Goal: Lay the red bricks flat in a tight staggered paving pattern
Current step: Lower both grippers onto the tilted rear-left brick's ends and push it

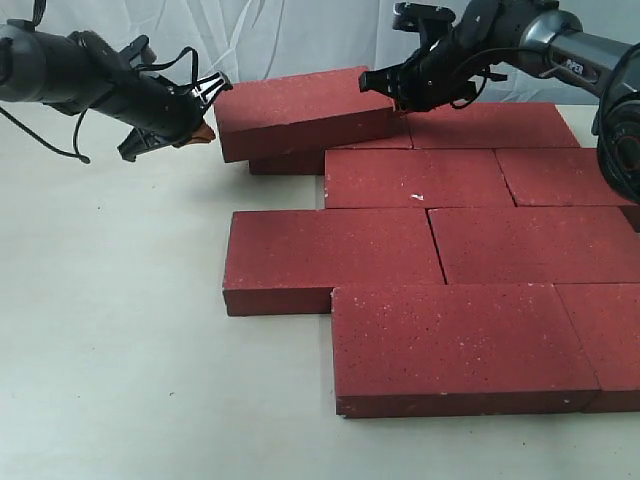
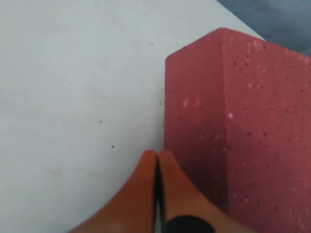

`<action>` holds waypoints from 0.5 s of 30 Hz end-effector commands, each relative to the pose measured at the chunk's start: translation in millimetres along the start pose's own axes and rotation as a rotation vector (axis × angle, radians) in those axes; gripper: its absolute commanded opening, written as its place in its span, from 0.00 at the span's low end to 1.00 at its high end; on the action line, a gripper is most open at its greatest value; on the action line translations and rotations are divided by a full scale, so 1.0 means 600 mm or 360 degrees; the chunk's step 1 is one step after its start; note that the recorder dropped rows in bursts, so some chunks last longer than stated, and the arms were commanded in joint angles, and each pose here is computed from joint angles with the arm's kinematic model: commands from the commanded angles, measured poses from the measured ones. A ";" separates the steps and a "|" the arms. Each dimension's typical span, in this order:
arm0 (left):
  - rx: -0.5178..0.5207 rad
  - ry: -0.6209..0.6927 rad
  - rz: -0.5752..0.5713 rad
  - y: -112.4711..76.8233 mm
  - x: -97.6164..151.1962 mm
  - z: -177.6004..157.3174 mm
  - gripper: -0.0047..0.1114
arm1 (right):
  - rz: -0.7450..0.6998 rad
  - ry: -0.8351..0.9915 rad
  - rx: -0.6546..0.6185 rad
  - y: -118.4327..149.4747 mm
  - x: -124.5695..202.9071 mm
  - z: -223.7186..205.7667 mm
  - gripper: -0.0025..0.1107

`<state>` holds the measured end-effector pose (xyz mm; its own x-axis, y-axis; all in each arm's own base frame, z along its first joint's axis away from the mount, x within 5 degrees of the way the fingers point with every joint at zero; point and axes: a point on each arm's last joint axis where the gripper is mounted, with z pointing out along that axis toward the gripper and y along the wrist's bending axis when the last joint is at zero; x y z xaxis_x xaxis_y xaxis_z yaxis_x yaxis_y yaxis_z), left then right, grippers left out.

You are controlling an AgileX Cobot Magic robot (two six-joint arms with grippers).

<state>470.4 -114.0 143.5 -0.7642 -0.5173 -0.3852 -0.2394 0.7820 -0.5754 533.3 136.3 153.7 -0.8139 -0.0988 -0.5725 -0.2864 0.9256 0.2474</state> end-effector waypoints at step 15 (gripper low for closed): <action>0.0006 -0.0031 0.0193 0.001 -0.013 0.011 0.04 | 0.0147 -0.0065 0.0033 -0.004 -0.028 -0.017 0.02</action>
<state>478.9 -112.6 142.2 -0.7731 -0.4465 -0.4505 -0.1614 0.8253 -0.5411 539.3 130.0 181.5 -0.8024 -0.0604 -0.5938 -0.2319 0.9483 0.2168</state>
